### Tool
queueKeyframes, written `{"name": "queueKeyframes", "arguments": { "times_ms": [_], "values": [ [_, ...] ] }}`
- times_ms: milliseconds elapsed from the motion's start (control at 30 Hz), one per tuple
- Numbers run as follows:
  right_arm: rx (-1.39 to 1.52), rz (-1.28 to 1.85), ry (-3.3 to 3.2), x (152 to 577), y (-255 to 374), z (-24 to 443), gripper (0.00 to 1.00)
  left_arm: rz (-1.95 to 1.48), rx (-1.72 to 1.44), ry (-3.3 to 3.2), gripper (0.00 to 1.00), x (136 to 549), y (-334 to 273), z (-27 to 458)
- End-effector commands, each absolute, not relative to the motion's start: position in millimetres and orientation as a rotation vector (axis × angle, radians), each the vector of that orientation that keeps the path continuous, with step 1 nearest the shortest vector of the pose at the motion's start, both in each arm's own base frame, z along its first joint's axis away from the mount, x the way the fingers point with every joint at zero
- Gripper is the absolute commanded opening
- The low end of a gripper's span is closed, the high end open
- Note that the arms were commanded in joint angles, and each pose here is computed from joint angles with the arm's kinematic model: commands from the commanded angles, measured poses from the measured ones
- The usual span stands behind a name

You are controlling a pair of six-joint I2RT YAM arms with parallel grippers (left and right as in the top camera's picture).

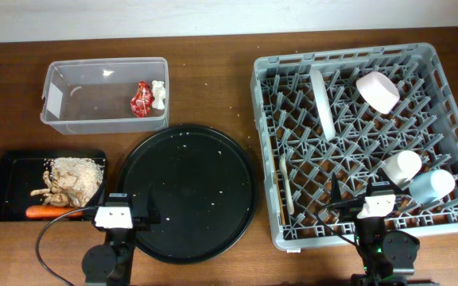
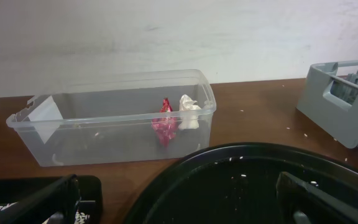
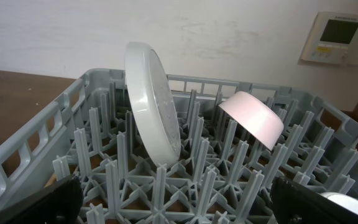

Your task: Sort waste into correct bins and load items into the dishwasher rack

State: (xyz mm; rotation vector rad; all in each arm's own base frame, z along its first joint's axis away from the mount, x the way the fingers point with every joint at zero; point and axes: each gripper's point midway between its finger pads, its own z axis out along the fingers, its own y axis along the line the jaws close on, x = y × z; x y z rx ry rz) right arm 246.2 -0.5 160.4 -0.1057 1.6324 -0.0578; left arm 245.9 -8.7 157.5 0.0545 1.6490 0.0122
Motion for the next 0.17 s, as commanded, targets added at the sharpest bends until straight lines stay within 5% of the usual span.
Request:
{"name": "queueKeyframes", "arguments": {
  "times_ms": [0,133],
  "values": [
    [-0.097,-0.066,1.637,246.0,-2.8,158.0,0.98,0.016,0.075,1.649,0.99,245.7,-10.3,156.3],
    [-0.097,-0.066,1.637,246.0,-2.8,158.0,0.98,0.016,0.076,1.649,0.99,245.7,-10.4,156.3]
  ]
}}
